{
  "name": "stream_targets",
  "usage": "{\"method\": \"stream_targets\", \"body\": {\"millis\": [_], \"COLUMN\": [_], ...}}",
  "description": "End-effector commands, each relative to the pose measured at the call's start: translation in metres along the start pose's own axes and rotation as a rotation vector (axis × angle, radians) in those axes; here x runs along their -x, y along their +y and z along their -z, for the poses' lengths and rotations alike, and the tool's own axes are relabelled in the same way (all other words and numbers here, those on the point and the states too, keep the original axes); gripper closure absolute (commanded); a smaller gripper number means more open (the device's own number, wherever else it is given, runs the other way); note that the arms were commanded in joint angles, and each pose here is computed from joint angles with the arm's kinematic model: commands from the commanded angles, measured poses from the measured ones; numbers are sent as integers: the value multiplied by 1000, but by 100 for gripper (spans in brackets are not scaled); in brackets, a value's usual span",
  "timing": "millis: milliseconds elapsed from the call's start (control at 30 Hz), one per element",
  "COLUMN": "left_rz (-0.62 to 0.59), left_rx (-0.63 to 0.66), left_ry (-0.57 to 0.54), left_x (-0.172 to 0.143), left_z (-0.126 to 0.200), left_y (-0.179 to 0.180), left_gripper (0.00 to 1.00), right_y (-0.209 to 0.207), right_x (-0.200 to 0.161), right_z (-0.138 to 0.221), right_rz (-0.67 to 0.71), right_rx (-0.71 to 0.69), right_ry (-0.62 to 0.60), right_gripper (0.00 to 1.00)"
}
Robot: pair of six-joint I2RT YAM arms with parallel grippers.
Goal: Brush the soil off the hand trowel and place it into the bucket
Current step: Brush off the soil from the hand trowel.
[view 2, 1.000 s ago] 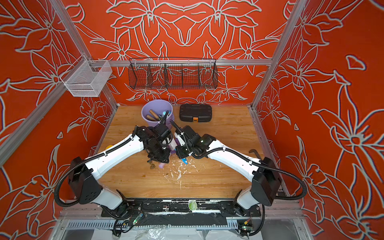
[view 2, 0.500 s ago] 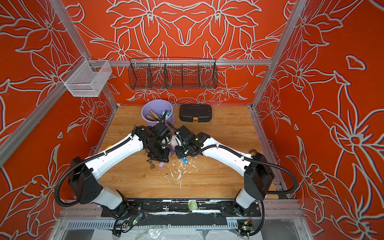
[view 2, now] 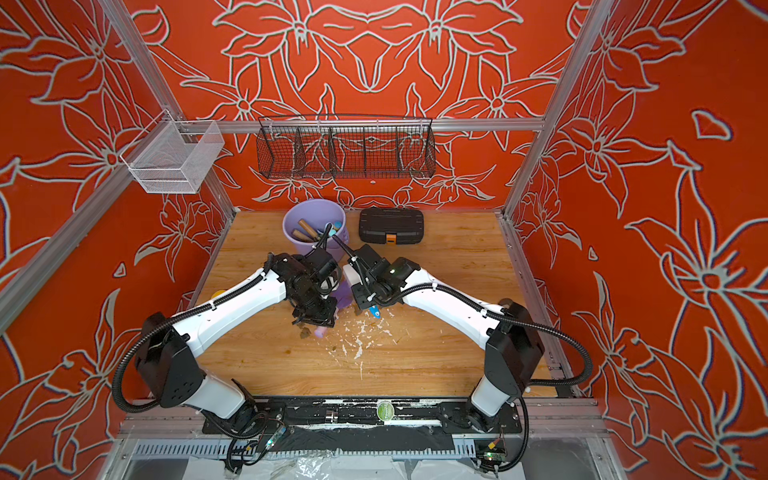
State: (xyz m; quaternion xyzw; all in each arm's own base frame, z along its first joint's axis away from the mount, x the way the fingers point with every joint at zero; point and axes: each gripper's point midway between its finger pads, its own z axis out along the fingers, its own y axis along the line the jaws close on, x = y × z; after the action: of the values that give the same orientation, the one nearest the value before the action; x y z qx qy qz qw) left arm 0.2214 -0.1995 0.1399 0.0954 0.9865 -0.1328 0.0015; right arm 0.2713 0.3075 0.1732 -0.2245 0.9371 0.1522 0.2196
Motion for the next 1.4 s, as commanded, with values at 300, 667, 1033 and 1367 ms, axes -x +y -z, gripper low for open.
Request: {"method": "stream_targets", "body": {"millis": [300,667,1033,1367], "left_rz": [3,13,22,23], "left_rx": [-14,-8,-4,-9], "left_ry": [-22,-20,-22,-25], "left_x": [0,-3,-2,1], "left_z": [9,9,10,10], "left_y": [0,3,6,5], "left_gripper": [100,100,100,100], "right_y": [31,-22,2,36], "right_x": [-25,-6,12,-11], "right_z": [-22,-23,10,-16], "right_rz": [25,10,-12,-6], "right_rx": [101,-111,48,135], "right_ry": [95,66,-29,57], "right_gripper": [100,100,100,100]}}
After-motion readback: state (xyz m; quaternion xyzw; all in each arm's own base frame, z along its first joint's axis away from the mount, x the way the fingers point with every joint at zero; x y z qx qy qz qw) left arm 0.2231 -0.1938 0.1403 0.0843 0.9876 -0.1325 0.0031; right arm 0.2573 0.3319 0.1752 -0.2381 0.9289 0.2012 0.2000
